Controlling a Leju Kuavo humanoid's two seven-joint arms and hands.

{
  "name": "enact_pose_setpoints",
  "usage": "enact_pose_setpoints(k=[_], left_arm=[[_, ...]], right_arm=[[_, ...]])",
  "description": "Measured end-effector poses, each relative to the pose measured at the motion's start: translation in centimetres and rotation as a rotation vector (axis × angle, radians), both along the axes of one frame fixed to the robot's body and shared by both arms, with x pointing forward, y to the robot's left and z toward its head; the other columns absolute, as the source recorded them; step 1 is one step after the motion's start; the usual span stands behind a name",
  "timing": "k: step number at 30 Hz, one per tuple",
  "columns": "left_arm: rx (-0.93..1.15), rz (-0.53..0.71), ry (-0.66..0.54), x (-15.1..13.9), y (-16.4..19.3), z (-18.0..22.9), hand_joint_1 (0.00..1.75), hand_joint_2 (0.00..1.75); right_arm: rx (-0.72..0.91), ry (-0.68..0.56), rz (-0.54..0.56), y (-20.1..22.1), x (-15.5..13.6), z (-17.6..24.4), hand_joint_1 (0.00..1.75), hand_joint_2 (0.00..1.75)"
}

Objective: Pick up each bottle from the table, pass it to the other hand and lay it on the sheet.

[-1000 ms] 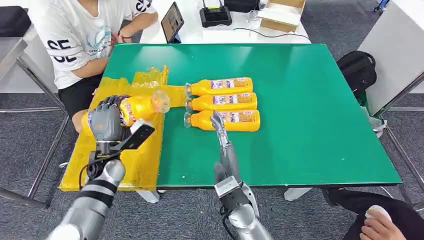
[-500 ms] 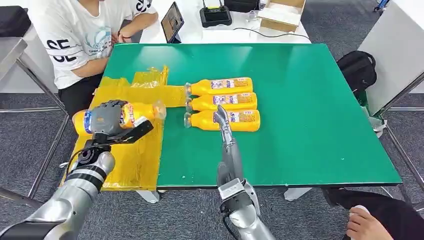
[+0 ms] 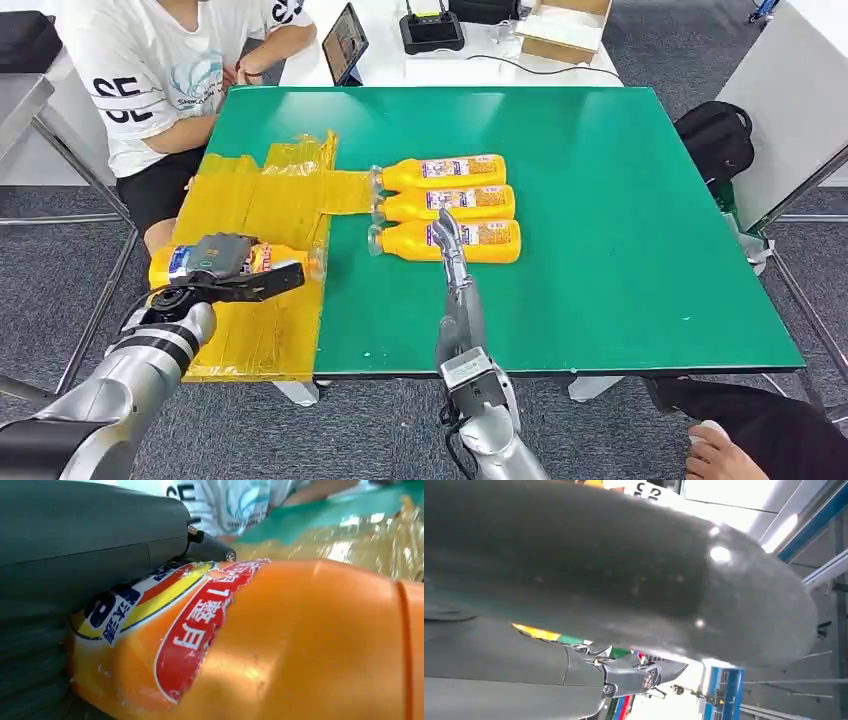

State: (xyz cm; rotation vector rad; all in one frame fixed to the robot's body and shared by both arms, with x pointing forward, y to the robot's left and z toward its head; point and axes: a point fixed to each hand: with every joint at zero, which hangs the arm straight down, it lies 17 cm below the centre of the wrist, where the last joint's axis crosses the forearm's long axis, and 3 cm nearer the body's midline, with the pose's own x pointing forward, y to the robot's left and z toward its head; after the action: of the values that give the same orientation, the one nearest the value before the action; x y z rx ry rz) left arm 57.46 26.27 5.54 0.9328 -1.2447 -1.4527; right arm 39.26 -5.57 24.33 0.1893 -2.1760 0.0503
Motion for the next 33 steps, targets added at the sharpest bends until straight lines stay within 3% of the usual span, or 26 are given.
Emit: enact_pose_setpoints(k=[11, 12, 14, 15, 28, 29, 33], left_arm=[[-0.004, 0.013, 0.02, -0.1, 0.7, -0.4, 1.75, 1.75], [-0.009, 0.017, 0.018, -0.1, 0.7, -0.4, 0.0, 1.75], [-0.022, 0.025, 0.014, 0.0, 0.8, -0.3, 0.0, 1.75], [-0.038, 0.034, 0.013, 0.0, 0.9, -0.3, 0.0, 0.0], [-0.34, 0.019, 0.105, -1.0, -1.0, -0.8, 0.0, 0.0], [-0.357, 0.019, 0.109, -1.0, -1.1, -0.8, 0.0, 0.0], [-0.414, 0.025, 0.115, -1.2, -1.1, -0.8, 0.0, 0.0]], right_arm=[[-0.008, 0.017, 0.007, 0.2, 0.1, -0.5, 0.0, 0.0], [-0.01, 0.019, 0.009, 0.3, 0.1, -0.6, 0.0, 0.0], [-0.016, 0.023, 0.011, 0.4, 0.1, -0.7, 0.0, 0.0], [-0.02, 0.027, 0.012, 0.5, 0.1, -0.8, 0.0, 0.0], [-0.045, 0.077, 0.02, 0.9, 0.4, -2.4, 0.0, 0.0], [-0.046, 0.079, 0.019, 0.9, 0.5, -2.5, 0.0, 1.75], [-0.044, 0.091, 0.017, 0.9, 0.6, -2.9, 0.0, 1.75]])
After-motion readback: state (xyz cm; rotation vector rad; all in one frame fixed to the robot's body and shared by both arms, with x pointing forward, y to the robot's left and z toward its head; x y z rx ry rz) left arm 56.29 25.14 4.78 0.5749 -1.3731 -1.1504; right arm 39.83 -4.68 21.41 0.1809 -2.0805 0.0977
